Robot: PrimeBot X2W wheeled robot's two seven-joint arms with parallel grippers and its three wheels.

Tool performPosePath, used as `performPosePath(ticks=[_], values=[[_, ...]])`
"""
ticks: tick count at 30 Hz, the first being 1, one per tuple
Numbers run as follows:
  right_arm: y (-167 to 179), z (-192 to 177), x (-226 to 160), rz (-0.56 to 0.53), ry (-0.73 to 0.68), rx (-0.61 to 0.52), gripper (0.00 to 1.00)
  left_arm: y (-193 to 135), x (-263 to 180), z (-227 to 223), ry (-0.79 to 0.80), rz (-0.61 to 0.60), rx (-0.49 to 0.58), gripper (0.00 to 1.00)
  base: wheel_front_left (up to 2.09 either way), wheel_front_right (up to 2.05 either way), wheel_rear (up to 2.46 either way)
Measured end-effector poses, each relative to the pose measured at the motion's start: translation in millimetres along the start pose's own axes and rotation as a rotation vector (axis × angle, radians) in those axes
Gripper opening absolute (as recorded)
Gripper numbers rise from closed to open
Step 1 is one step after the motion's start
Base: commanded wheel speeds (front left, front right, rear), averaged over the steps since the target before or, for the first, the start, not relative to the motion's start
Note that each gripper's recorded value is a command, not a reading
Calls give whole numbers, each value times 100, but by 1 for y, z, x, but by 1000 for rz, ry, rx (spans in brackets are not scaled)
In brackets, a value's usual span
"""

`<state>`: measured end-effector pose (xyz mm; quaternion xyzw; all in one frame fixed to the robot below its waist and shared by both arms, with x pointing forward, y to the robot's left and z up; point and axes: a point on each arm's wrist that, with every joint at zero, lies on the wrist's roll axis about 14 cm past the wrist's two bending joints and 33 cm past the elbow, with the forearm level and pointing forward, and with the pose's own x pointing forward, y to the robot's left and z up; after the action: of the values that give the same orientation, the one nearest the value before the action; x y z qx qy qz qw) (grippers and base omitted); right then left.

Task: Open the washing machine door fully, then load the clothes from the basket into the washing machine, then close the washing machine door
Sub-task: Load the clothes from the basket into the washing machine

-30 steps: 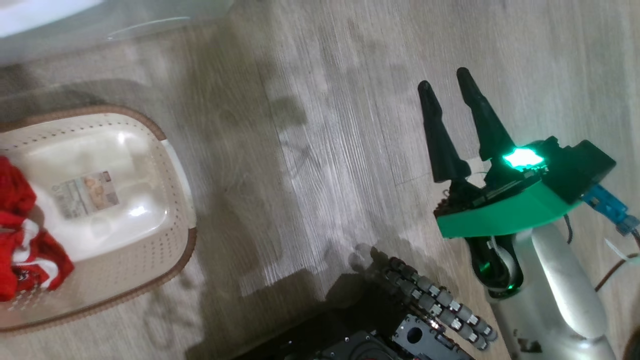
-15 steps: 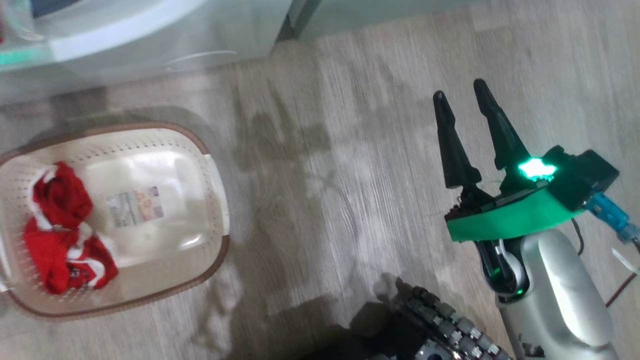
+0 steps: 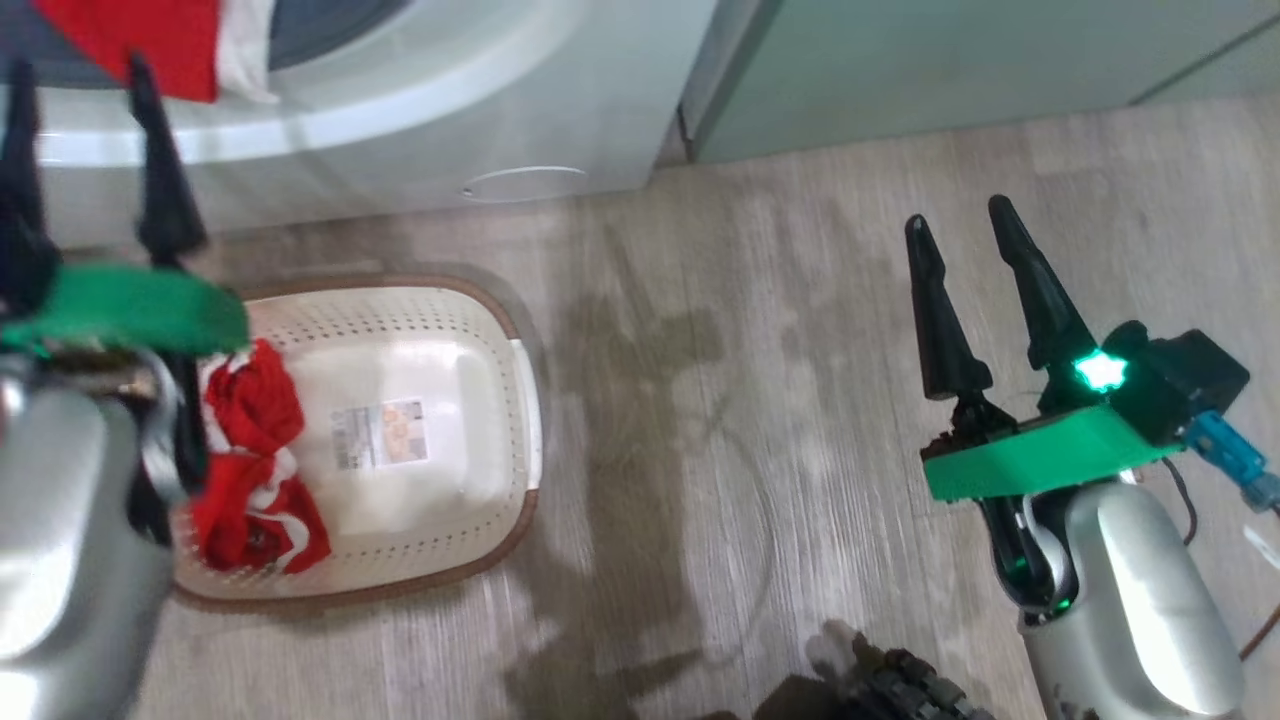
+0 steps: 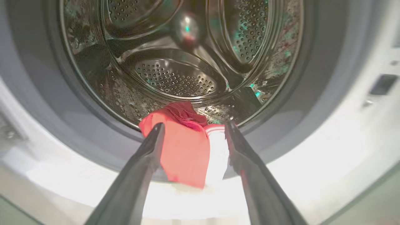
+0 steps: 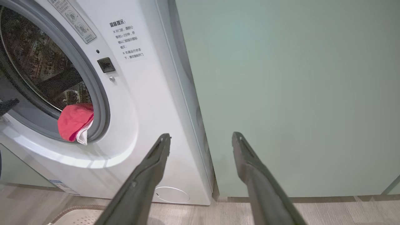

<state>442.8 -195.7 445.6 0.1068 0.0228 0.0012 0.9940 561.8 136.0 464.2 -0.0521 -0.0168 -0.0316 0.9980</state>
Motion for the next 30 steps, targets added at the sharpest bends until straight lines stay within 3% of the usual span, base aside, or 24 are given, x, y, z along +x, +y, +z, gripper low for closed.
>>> performPosePath(ticks=[13, 30], values=[[15, 4, -11, 37, 19, -10, 100, -4, -82, 4, 73, 1, -1, 100, 0, 0, 0], [19, 14, -25, 43, 20, -11, 100, -2, -106, 11, 83, 10, 1, 100, 0, 0, 0]])
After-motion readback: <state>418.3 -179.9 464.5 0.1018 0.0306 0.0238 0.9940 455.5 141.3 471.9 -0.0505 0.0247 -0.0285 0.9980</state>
